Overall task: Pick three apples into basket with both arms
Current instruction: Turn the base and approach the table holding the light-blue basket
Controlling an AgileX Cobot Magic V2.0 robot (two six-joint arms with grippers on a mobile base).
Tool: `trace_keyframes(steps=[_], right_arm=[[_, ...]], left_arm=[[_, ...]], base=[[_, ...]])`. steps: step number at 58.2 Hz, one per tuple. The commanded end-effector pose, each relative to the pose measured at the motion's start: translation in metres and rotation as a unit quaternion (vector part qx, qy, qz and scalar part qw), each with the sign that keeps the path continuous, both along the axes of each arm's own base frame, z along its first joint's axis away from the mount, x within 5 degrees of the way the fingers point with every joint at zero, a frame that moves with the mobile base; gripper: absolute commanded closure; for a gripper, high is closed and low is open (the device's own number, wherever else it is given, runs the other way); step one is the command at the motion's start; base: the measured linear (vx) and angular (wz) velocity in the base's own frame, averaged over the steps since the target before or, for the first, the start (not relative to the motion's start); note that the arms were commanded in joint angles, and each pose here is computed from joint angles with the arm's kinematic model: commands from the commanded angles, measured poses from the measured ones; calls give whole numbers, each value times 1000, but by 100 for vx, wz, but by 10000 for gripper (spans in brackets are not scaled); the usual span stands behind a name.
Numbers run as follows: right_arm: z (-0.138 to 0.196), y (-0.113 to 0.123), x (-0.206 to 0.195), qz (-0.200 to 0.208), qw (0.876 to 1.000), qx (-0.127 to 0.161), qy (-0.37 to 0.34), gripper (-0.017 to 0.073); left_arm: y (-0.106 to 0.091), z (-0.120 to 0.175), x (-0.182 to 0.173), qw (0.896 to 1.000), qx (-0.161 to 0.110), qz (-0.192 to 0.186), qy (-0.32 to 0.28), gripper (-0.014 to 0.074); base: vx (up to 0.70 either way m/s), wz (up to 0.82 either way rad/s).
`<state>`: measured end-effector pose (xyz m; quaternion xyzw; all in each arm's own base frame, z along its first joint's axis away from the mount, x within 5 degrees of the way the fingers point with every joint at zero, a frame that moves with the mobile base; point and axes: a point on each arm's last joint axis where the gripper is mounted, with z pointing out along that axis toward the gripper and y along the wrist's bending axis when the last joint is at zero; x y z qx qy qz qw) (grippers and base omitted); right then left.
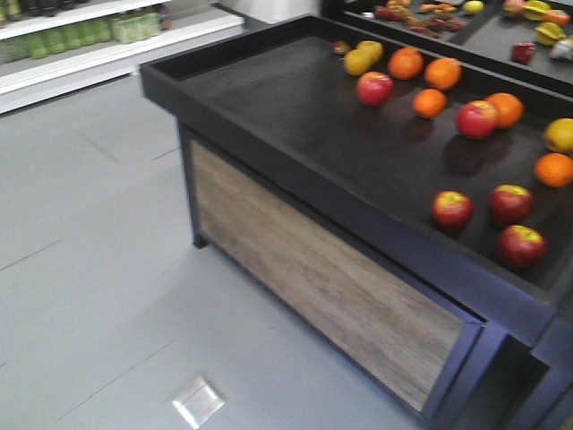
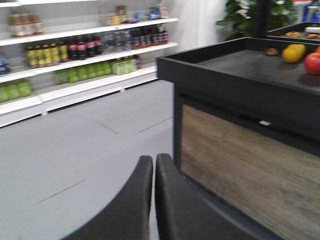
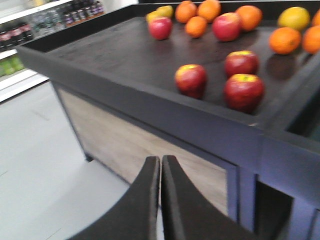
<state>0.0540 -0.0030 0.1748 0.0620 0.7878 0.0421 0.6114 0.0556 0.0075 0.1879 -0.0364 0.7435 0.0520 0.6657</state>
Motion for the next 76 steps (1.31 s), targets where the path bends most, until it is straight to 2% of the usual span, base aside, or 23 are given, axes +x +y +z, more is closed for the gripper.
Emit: trace_keyframes(steps=[1,76], right_arm=[[3,1,1,6,999,-2,-36,564],[3,1,1,6,999,-2,-36,564]], left_arm=[[0,15,0,999,3,0,-44,599],[0,15,0,999,3,0,-44,599]], base=[[15,-57],[12,-49]])
